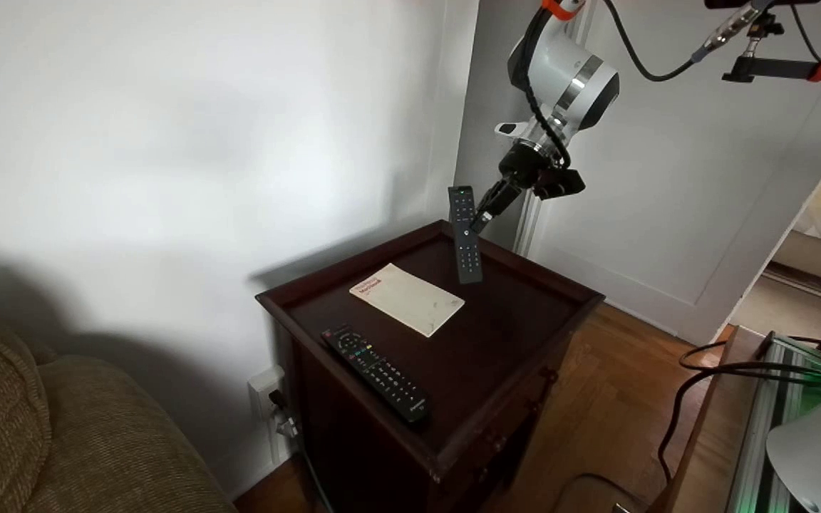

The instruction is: Turn over the remote

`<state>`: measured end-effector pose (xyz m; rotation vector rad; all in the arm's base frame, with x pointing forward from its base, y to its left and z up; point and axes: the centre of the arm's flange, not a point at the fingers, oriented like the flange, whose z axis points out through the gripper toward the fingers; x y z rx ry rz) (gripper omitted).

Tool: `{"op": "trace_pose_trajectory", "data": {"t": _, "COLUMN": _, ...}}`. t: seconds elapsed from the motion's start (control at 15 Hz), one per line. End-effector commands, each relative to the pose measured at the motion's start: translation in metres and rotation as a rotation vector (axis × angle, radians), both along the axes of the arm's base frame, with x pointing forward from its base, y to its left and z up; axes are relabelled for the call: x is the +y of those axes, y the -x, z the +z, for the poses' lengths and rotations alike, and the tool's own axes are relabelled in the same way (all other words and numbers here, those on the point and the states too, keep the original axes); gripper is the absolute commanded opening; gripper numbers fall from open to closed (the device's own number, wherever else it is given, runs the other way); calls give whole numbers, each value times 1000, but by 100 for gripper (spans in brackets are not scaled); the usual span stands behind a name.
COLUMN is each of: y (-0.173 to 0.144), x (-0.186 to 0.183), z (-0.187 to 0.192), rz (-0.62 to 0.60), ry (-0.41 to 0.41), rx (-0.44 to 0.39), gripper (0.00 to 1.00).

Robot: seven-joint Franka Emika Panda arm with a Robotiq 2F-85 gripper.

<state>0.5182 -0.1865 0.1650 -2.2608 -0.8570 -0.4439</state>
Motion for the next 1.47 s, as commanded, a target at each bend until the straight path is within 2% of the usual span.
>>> {"op": "trace_pose_trajectory", "data": {"t": 0.0, "y": -17, "x": -21, "z": -24, "rz": -77, "ry": -2, "rx": 174, "gripper": 6}}
{"op": "trace_pose_trajectory", "data": {"t": 0.27, "y": -30, "x": -27, "z": -53, "rz": -109, "ry": -13, "rx": 336, "gripper": 6}}
{"op": "trace_pose_trajectory", "data": {"t": 0.47, "y": -40, "x": -31, "z": -71, "rz": -132, "ry": 5, "rx": 419, "gripper": 6}}
{"op": "trace_pose_trajectory", "data": {"t": 1.07, "y": -69, "x": -34, "z": -91, "rz": -175, "ry": 120, "rx": 557, "gripper": 6}}
{"op": "trace_pose_trajectory", "data": {"t": 1.13, "y": -71, "x": -34, "z": -93, "rz": -176, "ry": 126, "rx": 564, "gripper": 30}}
{"op": "trace_pose_trajectory", "data": {"t": 1.2, "y": -72, "x": -34, "z": -93, "rz": -176, "ry": 133, "rx": 573, "gripper": 49}}
{"op": "trace_pose_trajectory", "data": {"t": 1.4, "y": -74, "x": -39, "z": -98, "rz": -166, "ry": 163, "rx": 576, "gripper": 71}}
